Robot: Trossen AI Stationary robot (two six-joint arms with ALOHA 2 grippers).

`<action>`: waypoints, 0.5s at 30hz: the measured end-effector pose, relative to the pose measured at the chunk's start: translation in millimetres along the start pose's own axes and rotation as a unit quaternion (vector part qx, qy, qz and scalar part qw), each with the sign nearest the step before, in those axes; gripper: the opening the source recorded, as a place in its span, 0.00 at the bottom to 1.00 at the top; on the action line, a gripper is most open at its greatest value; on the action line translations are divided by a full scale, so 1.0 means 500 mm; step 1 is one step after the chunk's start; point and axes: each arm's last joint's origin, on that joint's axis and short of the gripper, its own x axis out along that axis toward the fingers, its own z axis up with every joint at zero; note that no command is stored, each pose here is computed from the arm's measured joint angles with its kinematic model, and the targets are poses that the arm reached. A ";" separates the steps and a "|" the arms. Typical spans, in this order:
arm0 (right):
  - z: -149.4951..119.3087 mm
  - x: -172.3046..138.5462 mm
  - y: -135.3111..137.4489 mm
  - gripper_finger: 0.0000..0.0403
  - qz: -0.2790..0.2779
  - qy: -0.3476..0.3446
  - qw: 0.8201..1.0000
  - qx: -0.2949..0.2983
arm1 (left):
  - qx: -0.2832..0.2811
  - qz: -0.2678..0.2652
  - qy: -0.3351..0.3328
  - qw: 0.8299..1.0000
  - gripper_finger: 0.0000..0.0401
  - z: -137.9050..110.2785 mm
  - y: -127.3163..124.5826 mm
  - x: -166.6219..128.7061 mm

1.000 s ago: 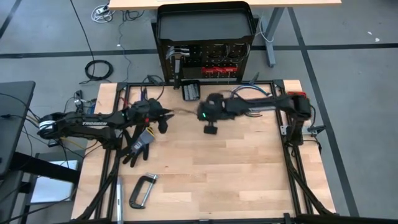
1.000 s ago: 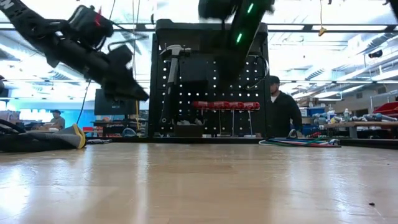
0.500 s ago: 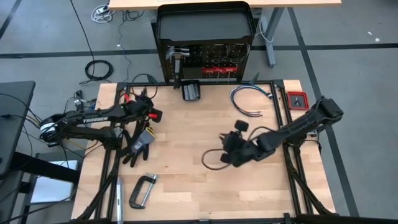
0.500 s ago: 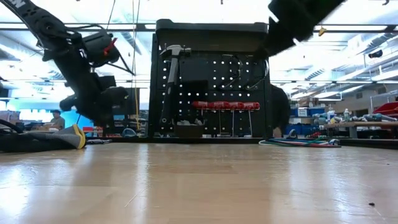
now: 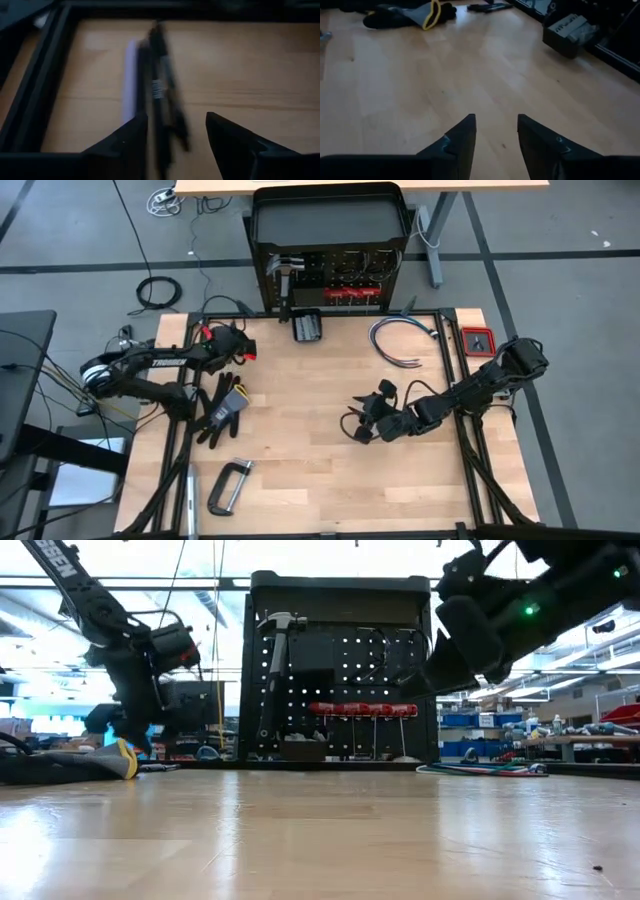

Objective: Hang tools onto peg board
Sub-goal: Move the pens to the center of the table

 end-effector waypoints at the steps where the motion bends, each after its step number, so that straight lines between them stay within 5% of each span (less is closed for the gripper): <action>1: -0.002 0.001 -0.002 0.38 0.000 0.000 1.000 0.004 | -0.008 0.011 0.008 1.000 0.51 0.001 0.006 0.009; 6: -0.010 0.003 -0.007 0.38 0.006 -0.001 1.000 0.014 | -0.030 0.061 0.026 0.997 0.50 0.006 0.033 0.045; 15: -0.011 0.004 -0.009 0.38 0.004 0.002 1.000 0.004 | -0.024 0.063 0.051 0.996 0.49 -0.002 0.032 0.075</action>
